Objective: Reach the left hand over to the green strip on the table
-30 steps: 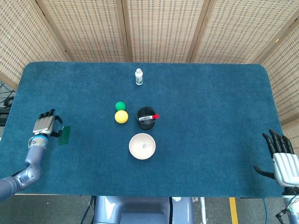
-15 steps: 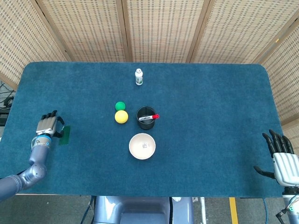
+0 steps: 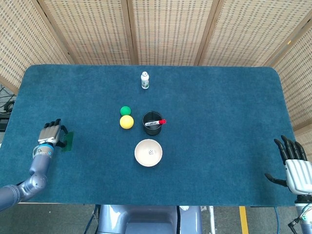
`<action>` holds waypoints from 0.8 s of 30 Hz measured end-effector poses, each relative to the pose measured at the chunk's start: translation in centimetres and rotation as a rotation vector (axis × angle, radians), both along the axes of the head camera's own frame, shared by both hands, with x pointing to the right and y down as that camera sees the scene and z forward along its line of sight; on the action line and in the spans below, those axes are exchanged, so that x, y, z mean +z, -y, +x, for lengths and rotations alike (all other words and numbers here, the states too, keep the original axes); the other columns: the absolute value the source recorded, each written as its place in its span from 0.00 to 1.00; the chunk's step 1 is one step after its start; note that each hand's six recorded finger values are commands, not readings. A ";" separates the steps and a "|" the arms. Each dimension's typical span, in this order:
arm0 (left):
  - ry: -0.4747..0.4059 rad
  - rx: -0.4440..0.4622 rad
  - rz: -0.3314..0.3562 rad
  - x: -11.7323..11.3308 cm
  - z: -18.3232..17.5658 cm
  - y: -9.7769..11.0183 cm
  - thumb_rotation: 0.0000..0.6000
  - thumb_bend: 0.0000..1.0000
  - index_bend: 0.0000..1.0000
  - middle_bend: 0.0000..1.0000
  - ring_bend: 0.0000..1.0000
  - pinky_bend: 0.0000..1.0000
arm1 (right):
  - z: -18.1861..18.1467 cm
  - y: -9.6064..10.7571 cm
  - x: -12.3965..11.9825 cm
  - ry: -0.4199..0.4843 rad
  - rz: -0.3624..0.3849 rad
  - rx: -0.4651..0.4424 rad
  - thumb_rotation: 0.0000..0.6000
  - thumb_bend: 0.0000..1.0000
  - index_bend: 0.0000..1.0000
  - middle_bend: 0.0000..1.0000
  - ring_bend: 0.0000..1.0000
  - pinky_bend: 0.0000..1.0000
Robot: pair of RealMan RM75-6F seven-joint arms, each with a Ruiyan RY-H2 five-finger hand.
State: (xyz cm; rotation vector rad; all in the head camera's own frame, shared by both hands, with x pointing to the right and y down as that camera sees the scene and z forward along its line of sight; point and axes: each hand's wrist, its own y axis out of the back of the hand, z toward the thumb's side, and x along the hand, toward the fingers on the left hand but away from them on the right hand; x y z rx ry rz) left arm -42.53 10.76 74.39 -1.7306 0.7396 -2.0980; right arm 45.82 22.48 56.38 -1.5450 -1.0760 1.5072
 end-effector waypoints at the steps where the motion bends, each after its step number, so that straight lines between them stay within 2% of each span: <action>1: -0.005 0.003 -0.002 -0.2 0.2 -0.1 1.00 0.42 0.38 0.00 0.00 0.00 | 0.0 0.0 0.0 0.000 0.000 0.000 1.00 0.00 0.00 0.00 0.00 0.00; 9: -0.008 0.026 0.049 -1.3 0.5 0.3 1.00 0.42 0.38 0.00 0.00 0.00 | -0.1 0.0 0.1 -0.001 -0.004 -0.002 1.00 0.00 0.00 0.00 0.00 0.00; 24: 0.029 -0.013 0.084 -0.4 -0.5 0.8 1.00 0.40 0.38 0.00 0.00 0.00 | -0.1 -0.1 0.2 0.003 -0.011 -0.003 1.00 0.00 0.00 0.00 0.00 0.00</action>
